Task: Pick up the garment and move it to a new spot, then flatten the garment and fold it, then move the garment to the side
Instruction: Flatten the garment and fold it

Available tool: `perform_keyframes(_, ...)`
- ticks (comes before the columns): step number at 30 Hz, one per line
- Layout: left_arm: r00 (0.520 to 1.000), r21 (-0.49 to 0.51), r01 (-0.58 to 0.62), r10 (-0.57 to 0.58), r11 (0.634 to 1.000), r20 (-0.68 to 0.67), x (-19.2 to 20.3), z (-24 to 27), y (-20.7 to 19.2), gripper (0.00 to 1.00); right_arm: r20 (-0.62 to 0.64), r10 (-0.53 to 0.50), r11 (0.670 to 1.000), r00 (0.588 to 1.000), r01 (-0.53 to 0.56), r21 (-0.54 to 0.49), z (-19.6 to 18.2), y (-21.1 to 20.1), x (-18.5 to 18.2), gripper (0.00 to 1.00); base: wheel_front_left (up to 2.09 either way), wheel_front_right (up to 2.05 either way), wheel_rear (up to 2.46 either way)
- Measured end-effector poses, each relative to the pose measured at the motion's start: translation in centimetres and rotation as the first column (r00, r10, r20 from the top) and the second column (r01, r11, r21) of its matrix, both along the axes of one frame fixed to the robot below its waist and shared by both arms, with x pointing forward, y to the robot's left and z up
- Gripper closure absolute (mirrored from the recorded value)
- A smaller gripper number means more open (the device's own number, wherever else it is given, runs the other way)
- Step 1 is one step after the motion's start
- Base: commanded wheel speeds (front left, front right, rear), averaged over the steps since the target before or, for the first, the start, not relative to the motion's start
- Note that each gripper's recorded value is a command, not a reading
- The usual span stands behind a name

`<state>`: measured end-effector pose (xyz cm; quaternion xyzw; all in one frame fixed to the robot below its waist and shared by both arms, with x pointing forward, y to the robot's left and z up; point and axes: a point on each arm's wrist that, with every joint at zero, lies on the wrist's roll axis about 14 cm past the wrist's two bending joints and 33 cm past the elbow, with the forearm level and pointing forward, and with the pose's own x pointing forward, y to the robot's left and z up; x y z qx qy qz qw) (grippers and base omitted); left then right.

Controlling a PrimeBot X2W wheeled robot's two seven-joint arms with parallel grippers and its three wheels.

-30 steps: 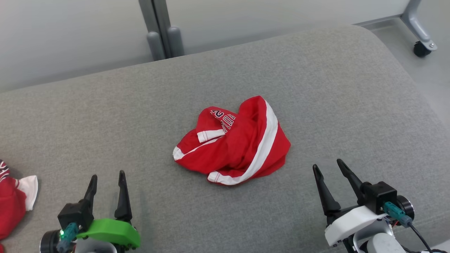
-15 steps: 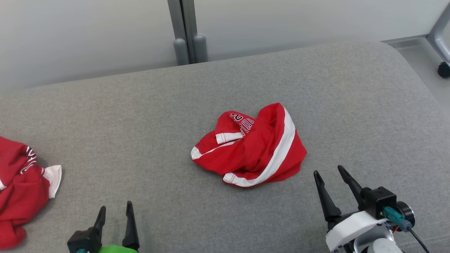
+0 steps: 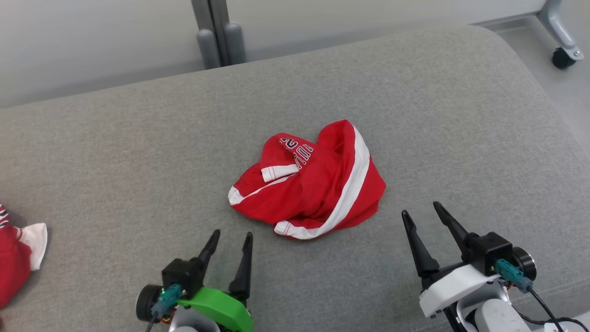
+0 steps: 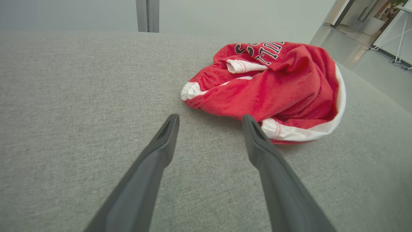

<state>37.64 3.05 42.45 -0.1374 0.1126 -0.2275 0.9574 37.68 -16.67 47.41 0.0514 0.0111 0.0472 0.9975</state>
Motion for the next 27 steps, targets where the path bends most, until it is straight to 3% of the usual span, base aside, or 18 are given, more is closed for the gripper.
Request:
perform_keyframes(7, 0.983, -0.053, 0.161, -0.165, 0.986, -0.085, -0.8, -2.0, -5.3, 0.0, -0.024, -0.055, 0.998, 0.998, 0.054, -0.014, -0.7, -1.9, 0.1, 0.0, 0.0, 0.0, 0.0)
perform_keyframes(17, 0.968, -0.074, 0.203, -0.212, 0.976, -0.137, 0.2, -3.9, -7.1, 0.0, -0.061, -0.11, 0.994, 0.992, 0.108, -0.031, -1.9, -3.8, 0.0, 0.0, 0.0, 0.0, 0.0)
perform_keyframes(18, 0.967, -0.075, 0.204, -0.213, 0.976, -0.138, 0.3, -4.0, -7.2, 0.3, -0.063, -0.113, 0.993, 0.992, 0.111, -0.031, -2.0, -3.9, -0.1, 0.0, 0.0, 0.0, 0.0)
perform_keyframes(19, 0.967, -0.077, 0.207, -0.216, 0.975, -0.138, 0.4, -4.0, -7.3, 0.71, -0.067, -0.116, 0.993, 0.991, 0.114, -0.031, -2.1, -4.0, -0.1, 0.0, 0.0, 0.0, 0.0)
perform_keyframes(20, 0.967, -0.082, 0.206, -0.216, 0.975, -0.138, 0.5, -4.0, -7.4, 1.0, -0.069, -0.117, 0.993, 0.991, 0.115, -0.032, -2.1, -4.0, -0.1, 0.0, 0.0, 0.0, 0.0)
perform_keyframes(27, 0.98, -0.086, 0.148, -0.158, 0.985, -0.124, 1.5, -3.3, -5.8, 1.0, -0.061, -0.098, 0.995, 0.993, 0.097, -0.025, -2.0, -3.4, 0.4, 0.0, 0.0, 0.0, 0.0)
